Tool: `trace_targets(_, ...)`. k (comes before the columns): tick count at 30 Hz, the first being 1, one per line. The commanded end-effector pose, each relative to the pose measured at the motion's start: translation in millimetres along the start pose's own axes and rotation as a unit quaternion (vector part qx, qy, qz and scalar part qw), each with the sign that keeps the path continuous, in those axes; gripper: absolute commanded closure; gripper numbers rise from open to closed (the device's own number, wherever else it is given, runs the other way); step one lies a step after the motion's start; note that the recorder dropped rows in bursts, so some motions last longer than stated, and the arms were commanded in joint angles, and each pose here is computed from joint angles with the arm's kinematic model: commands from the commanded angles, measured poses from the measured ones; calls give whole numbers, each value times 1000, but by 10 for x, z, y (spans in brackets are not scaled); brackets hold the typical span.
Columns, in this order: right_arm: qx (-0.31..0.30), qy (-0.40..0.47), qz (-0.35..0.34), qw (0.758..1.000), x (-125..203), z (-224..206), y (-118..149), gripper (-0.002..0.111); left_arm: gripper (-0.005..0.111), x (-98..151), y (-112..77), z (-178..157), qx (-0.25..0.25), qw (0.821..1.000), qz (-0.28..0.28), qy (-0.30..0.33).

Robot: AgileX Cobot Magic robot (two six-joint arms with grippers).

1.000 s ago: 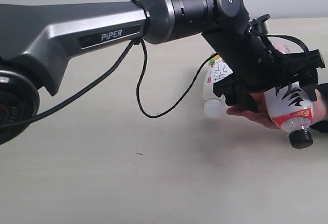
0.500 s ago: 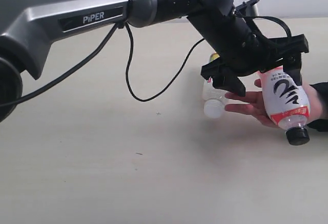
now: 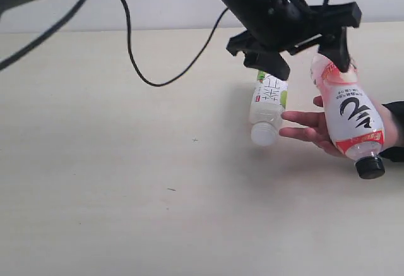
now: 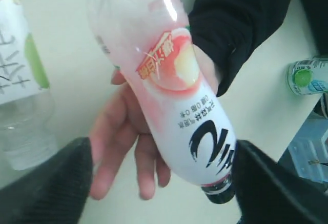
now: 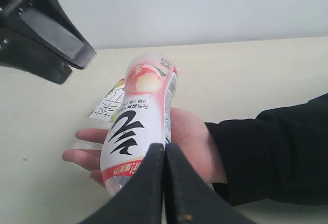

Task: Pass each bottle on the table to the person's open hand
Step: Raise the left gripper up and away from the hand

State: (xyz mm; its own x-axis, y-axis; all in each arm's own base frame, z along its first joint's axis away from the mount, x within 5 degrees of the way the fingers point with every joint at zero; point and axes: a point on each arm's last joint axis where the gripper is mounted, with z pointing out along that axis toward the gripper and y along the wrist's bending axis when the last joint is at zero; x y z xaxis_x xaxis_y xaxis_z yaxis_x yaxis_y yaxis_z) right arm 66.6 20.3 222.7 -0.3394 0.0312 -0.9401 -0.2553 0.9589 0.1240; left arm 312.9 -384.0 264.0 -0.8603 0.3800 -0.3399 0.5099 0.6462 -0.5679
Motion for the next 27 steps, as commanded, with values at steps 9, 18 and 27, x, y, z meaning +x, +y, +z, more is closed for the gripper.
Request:
trace_targets(9,1,-5,0,1000,4,2,-2,108,106,-83,45,-1033,-52,983,169,-57)
trace_targets(18,1,-5,0,1000,4,2,-2,108,106,891,285,-1545,-125,924,219,-288)
trace_targets(27,1,-5,0,1000,4,2,-2,108,106,1921,547,-1901,-165,888,206,-377)
